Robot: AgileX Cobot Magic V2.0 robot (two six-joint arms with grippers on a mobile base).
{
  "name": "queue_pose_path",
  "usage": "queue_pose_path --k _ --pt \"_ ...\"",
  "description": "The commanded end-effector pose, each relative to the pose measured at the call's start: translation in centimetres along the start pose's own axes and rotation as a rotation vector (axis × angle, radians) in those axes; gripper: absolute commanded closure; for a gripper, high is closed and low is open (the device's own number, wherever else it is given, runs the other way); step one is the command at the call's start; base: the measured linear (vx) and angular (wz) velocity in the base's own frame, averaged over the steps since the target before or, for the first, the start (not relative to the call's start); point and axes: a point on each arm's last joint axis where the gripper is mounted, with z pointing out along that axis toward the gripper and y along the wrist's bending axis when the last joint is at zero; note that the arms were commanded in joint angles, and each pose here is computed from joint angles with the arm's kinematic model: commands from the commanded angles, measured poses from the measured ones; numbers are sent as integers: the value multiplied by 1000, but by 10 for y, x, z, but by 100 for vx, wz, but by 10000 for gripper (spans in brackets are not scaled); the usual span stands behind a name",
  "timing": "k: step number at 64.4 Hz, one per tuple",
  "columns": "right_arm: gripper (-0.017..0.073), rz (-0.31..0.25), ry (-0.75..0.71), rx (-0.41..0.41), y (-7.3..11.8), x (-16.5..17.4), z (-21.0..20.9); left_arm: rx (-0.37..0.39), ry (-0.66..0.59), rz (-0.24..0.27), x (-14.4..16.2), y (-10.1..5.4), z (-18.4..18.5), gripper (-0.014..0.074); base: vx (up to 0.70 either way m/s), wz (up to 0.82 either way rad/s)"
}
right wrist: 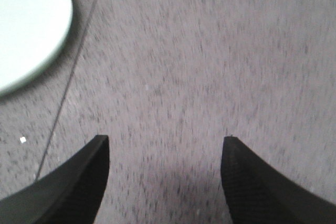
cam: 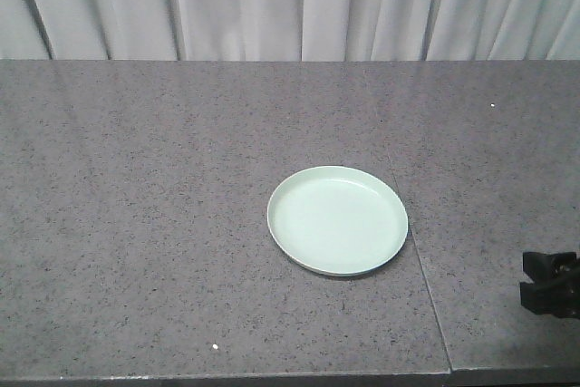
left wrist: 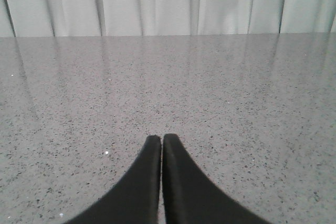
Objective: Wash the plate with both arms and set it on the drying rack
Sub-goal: 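Move the right gripper down to the rim of the pale green plate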
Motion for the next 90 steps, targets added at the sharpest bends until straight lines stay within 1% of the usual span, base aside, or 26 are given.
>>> queue_pose_path --k 1,4,7,13,20,22,24,28,33,37,40,45,47,51,57,62,70,76,85,90 --pt "104 -127 -167 -22 6 -35 -13 4 -71 -10 -2 0 0 599 0 0" --pt "104 -174 -206 -60 14 -44 -17 4 -71 -10 -2 0 0 599 0 0" --pt "104 -199 -238 -88 20 -53 -21 4 -71 -10 -2 0 0 599 0 0" --pt "104 -228 -263 -163 36 -75 -22 4 -71 -10 -2 0 0 599 0 0" --pt "104 -256 -222 -228 53 -95 -13 4 -71 -10 -2 0 0 599 0 0" --pt "104 -248 -207 -239 56 -102 -10 4 -71 -10 -2 0 0 599 0 0" --pt "104 -229 -178 -247 57 -106 -5 4 -71 -10 -2 0 0 599 0 0" --pt "104 -166 -105 -262 61 -117 8 4 -71 -10 -2 0 0 599 0 0" --pt "104 -113 3 -266 65 -129 25 4 -71 -10 -2 0 0 599 0 0" --pt "104 -95 94 -254 68 -136 42 4 -71 -10 -2 0 0 599 0 0" --pt "104 -87 132 -244 69 -143 51 4 -71 -10 -2 0 0 599 0 0" --pt "104 -55 208 -221 72 -150 69 4 -71 -10 -2 0 0 599 0 0" --pt "104 -34 223 -211 72 -154 74 4 -71 -10 -2 0 0 599 0 0" --pt "104 -15 273 -195 74 -158 87 4 -71 -10 -2 0 0 599 0 0" --pt "104 -21 331 -192 77 -165 103 4 -71 -10 -2 0 0 599 0 0" --pt "104 -40 377 -176 79 -167 116 4 -71 -10 -2 0 0 599 0 0" --pt "104 -51 456 -165 81 -165 137 4 -71 -10 -2 0 0 599 0 0" --pt "104 -55 503 -162 83 -163 149 4 -71 -10 -2 0 0 599 0 0" --pt "104 -58 536 -158 84 -158 160 4 -71 -10 -2 0 0 599 0 0" --pt "104 -43 556 -154 81 -155 166 4 -71 -10 -2 0 0 599 0 0"
